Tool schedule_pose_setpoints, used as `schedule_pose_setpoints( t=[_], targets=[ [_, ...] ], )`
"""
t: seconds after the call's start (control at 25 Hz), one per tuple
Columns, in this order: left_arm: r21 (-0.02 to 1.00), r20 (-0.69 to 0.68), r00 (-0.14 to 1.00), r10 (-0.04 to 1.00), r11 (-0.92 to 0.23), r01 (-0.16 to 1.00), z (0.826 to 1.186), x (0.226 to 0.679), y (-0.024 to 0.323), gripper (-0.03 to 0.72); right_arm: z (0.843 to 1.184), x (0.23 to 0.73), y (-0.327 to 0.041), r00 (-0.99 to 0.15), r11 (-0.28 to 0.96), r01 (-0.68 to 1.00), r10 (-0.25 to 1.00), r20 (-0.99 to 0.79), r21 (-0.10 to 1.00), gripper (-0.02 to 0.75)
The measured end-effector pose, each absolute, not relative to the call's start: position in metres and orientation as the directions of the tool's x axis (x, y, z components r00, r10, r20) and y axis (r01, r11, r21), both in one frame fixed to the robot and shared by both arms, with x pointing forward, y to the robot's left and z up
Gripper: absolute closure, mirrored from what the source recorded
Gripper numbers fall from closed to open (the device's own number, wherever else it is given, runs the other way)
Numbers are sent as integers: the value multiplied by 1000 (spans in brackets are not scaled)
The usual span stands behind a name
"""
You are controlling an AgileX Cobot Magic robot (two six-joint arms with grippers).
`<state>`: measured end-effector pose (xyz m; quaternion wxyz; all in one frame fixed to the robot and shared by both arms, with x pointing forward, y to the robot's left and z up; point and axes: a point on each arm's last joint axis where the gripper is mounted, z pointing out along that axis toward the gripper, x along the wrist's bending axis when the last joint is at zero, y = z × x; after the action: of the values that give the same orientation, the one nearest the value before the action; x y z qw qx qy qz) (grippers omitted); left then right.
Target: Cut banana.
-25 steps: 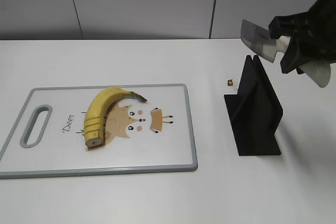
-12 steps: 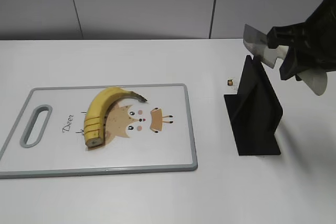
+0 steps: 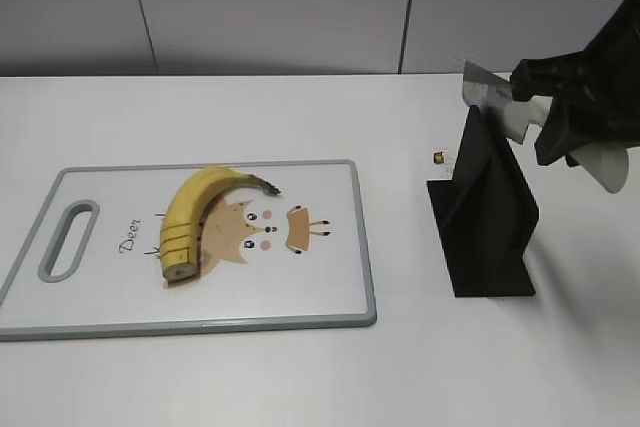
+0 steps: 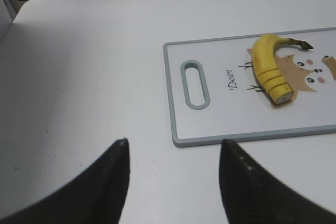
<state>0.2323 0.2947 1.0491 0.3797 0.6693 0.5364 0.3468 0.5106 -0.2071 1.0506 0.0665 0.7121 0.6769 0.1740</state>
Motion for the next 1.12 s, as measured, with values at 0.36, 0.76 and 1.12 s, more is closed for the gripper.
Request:
schedule_pose_setpoints(
  t=[0.36, 0.76, 1.12],
  targets=[
    [880, 57, 184, 981, -136, 455, 1049, 232, 295, 166, 1040, 511, -204, 43, -84, 965, 985, 165, 250, 575],
    [880, 57, 184, 981, -136, 455, 1049, 232, 295, 167, 1021, 512, -202, 34, -56, 987, 989, 144, 153, 575],
    [880, 57, 184, 981, -136, 455, 1049, 232, 295, 167, 1021, 510, -200, 39, -60, 991, 986, 164, 123, 567]
  ],
)
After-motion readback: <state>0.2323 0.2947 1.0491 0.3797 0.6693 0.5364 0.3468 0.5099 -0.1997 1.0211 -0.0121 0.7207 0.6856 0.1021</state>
